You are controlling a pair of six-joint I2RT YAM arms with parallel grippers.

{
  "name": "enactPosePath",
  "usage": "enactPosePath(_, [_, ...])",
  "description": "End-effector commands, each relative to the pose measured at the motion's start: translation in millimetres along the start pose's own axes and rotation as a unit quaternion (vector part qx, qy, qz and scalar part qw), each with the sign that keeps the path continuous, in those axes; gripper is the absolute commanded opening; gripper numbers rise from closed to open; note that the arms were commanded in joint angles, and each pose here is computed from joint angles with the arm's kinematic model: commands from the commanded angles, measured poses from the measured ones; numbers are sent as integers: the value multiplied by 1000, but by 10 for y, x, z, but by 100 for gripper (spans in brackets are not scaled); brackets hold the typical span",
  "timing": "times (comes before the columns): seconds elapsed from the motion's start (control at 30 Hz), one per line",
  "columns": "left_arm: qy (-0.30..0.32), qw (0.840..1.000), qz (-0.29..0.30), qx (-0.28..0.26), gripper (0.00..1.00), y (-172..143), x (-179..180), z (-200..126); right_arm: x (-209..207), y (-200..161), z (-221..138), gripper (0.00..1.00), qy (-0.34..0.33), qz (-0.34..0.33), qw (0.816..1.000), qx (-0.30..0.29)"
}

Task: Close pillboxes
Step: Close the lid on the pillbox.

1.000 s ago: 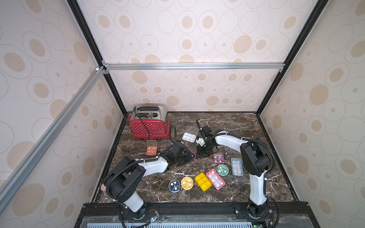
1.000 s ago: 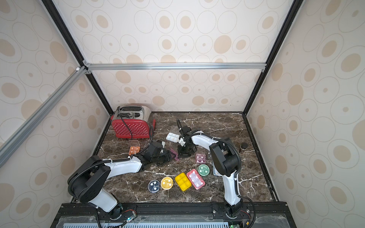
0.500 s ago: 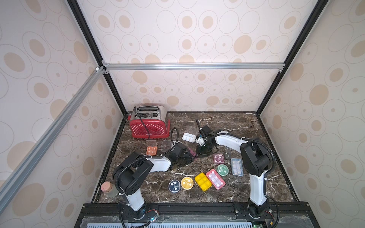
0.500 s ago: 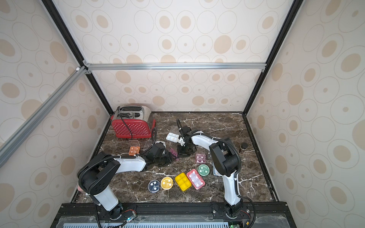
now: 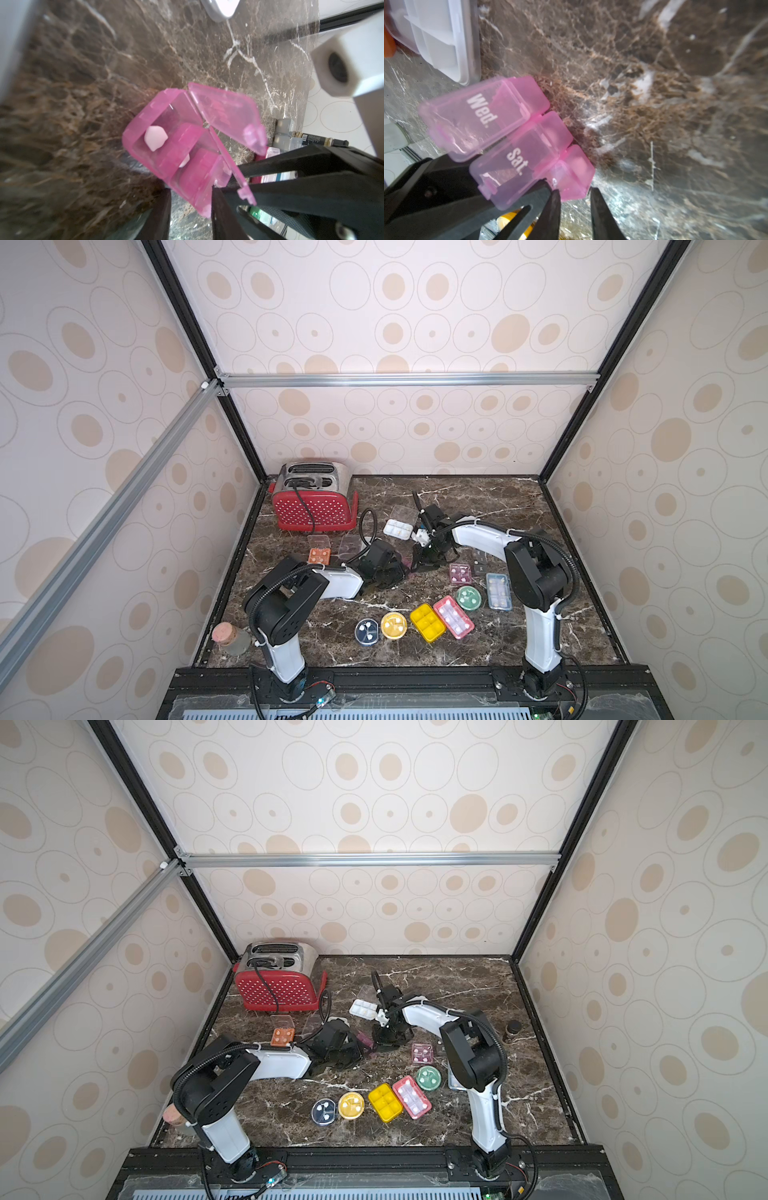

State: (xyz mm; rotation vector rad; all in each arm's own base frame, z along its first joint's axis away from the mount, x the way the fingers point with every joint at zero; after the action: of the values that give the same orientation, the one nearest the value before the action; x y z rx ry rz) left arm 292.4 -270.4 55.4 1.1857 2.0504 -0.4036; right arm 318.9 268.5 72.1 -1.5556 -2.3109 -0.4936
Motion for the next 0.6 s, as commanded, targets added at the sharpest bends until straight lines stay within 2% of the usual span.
enactPosePath(0.0, [52,998,-20,4,32,-18,239,72,-40,-110,154,27,1,11,1000,27])
enactPosePath(0.17, [60,998,-21,7,26,-30,268,69,-34,-97,146,27,-2,13,1000,25])
enactPosePath(0.57, [66,997,-22,14,20,-51,304,89,-7,-100,197,26,11,24,999,27])
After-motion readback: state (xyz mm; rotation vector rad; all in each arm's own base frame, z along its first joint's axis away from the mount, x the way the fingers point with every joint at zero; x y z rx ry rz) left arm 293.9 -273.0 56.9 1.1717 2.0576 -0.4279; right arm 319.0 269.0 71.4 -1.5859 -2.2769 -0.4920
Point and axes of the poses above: each gripper's point midway between its finger pads, its own z axis out along the fingers, its own x axis along the line the jaws close on, y = z × x, the point moved 4 cm from there along -z, back along the fingers, and after that the axes turned 10 degrees about -z, right-handed, at the moved point
